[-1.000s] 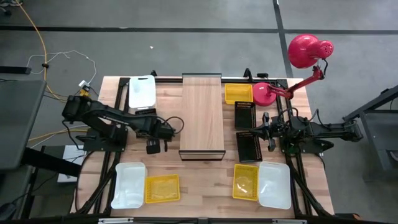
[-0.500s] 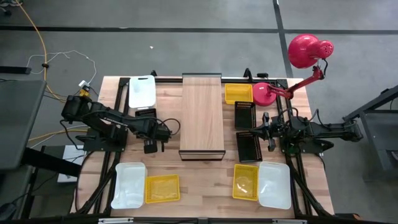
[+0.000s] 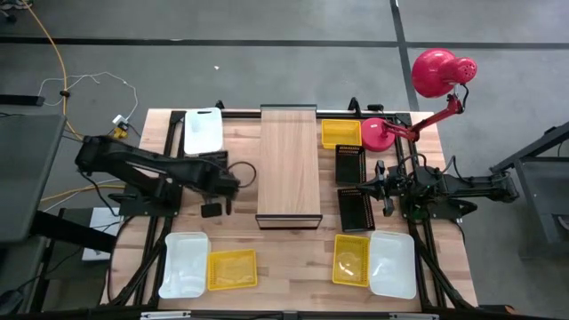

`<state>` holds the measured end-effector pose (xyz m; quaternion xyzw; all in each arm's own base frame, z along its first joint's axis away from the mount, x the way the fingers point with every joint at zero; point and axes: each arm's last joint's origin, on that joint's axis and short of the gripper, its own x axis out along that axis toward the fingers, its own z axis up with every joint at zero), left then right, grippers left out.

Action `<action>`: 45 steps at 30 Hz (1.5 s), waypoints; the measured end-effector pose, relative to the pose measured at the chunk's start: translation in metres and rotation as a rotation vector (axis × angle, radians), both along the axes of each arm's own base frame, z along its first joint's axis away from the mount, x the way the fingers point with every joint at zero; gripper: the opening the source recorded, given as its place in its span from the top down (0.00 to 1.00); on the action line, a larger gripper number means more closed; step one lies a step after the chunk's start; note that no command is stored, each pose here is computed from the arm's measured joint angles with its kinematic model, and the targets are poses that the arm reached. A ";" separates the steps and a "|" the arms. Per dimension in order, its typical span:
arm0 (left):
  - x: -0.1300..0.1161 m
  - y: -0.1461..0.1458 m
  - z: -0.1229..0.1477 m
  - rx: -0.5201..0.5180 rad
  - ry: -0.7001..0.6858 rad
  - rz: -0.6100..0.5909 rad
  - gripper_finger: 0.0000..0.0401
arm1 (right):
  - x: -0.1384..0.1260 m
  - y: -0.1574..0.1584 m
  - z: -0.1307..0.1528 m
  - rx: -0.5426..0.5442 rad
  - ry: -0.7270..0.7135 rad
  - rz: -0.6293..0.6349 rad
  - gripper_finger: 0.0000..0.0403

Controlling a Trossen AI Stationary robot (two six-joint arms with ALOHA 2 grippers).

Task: Stack baskets on shelf by color
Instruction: Put the top left black bin on the shelf

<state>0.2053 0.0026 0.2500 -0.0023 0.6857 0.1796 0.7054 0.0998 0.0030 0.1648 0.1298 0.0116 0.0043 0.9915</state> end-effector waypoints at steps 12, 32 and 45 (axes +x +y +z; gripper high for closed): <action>-0.006 0.008 0.153 0.350 -0.206 -0.542 1.00 | 0.000 0.000 0.000 0.000 0.000 0.000 1.00; 0.129 -0.047 0.087 0.363 0.103 -1.511 1.00 | 0.000 0.000 0.000 0.000 0.000 0.000 1.00; 0.135 -0.042 0.075 0.286 0.056 -1.545 1.00 | 0.000 0.000 0.000 0.000 0.000 0.000 1.00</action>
